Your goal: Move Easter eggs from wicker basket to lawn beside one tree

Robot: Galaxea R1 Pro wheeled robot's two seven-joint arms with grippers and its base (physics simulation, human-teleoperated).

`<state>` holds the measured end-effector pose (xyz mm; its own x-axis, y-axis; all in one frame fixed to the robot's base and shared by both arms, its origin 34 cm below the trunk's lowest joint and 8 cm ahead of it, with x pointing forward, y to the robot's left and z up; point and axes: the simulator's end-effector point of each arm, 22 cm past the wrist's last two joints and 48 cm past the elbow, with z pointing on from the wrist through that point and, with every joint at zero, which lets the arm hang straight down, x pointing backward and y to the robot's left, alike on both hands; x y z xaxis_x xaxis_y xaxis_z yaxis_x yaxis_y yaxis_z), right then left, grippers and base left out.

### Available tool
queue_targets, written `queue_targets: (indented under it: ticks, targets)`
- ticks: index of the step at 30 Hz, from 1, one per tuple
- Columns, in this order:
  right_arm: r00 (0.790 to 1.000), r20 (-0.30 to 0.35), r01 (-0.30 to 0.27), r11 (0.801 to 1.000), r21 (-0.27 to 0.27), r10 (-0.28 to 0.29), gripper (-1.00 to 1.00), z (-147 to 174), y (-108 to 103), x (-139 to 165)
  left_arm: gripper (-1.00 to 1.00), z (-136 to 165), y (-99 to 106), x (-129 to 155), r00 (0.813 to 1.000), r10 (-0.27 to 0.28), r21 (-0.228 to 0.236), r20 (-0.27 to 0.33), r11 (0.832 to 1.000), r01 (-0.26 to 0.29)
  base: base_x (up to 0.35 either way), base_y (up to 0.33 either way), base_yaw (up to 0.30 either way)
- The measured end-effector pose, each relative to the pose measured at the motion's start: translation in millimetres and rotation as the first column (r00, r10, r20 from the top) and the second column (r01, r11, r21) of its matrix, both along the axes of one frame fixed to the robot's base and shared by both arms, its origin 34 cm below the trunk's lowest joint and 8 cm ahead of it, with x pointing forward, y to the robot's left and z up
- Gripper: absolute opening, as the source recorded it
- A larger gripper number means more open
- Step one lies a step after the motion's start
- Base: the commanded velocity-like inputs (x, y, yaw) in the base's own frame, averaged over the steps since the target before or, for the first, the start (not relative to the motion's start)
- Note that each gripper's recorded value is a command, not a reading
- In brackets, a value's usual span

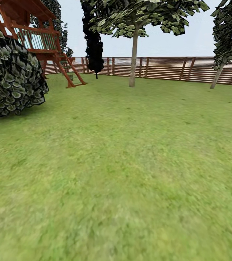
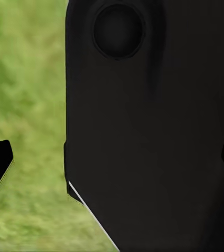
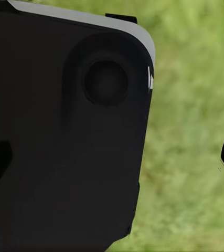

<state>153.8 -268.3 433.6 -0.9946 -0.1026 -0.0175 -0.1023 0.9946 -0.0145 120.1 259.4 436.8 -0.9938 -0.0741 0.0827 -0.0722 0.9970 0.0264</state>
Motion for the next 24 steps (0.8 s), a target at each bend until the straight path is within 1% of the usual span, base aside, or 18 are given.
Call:
queue_targets:
  ticks: [24]
  targets:
    - [1.0, 0.0, 0.0, 1.0, 0.0, 0.0, 1.0, 0.0, 0.1, -0.1, 1.0, 0.0, 0.0, 0.0, 1.0, -0.001, 0.0, 0.0, 1.0, 0.001, 0.328, 0.0, 0.0]
